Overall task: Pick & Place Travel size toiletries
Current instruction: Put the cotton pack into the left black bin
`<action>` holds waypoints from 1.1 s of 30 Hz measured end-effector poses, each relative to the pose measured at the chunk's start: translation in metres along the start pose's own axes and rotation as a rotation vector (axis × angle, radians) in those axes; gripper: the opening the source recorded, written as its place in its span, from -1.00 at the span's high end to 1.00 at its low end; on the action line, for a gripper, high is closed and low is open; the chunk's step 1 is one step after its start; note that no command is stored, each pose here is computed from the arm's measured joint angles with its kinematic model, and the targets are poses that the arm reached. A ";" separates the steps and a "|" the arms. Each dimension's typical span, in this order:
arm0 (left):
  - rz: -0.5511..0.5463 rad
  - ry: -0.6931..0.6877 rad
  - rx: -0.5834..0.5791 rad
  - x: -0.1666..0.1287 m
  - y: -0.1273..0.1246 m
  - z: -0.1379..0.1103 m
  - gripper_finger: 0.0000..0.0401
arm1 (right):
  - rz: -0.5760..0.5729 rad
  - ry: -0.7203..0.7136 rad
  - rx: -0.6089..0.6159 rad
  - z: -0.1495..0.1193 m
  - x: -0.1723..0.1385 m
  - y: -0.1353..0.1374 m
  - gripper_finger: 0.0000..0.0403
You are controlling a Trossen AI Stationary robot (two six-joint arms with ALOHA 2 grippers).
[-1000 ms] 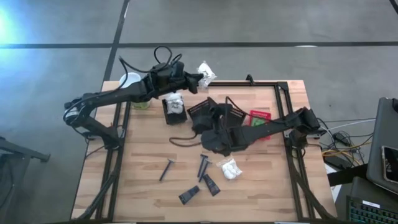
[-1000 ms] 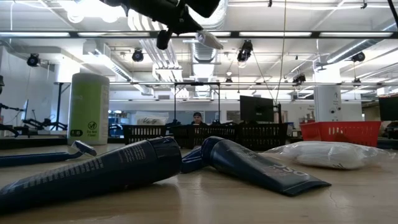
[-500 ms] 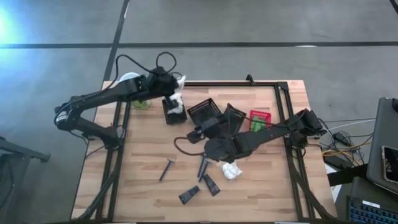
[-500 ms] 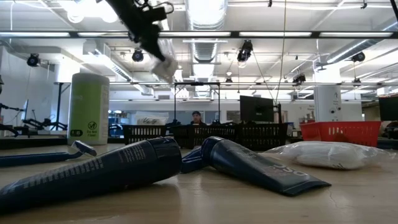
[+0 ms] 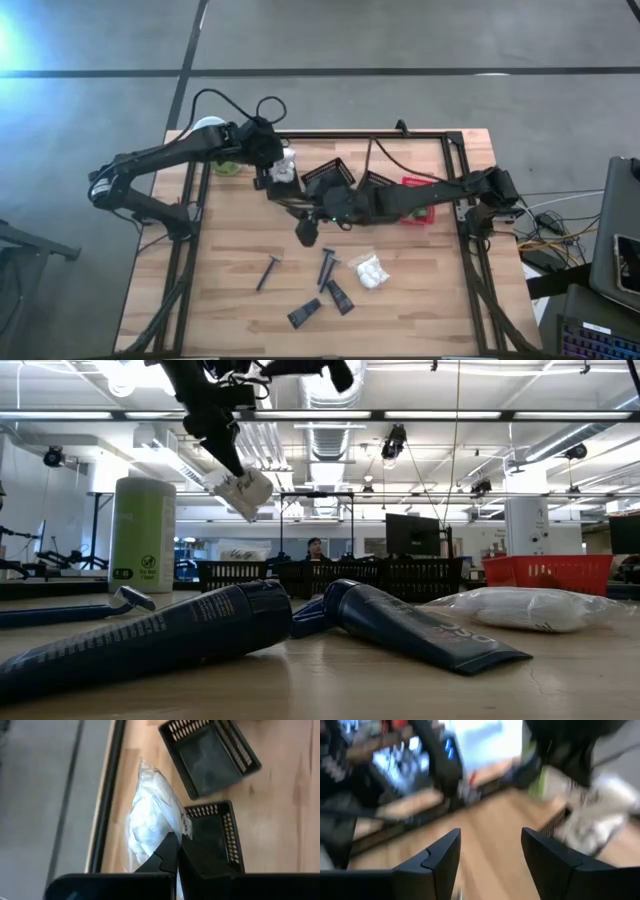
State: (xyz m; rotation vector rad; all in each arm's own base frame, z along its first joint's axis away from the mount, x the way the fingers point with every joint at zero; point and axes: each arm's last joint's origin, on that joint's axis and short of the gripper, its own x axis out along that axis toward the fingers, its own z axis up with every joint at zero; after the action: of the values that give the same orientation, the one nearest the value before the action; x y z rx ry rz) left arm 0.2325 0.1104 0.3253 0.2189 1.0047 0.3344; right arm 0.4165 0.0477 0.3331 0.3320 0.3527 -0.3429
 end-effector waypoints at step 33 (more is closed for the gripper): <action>-0.195 0.414 0.285 0.088 0.006 0.028 1.00 | -0.381 0.200 0.093 -0.009 -0.096 -0.052 0.81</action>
State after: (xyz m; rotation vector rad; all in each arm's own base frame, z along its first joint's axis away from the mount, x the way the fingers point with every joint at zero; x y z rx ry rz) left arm 0.2984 0.1483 0.2724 0.3135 1.4726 0.0544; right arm 0.3094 0.0304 0.3487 0.3917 0.5998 -0.7038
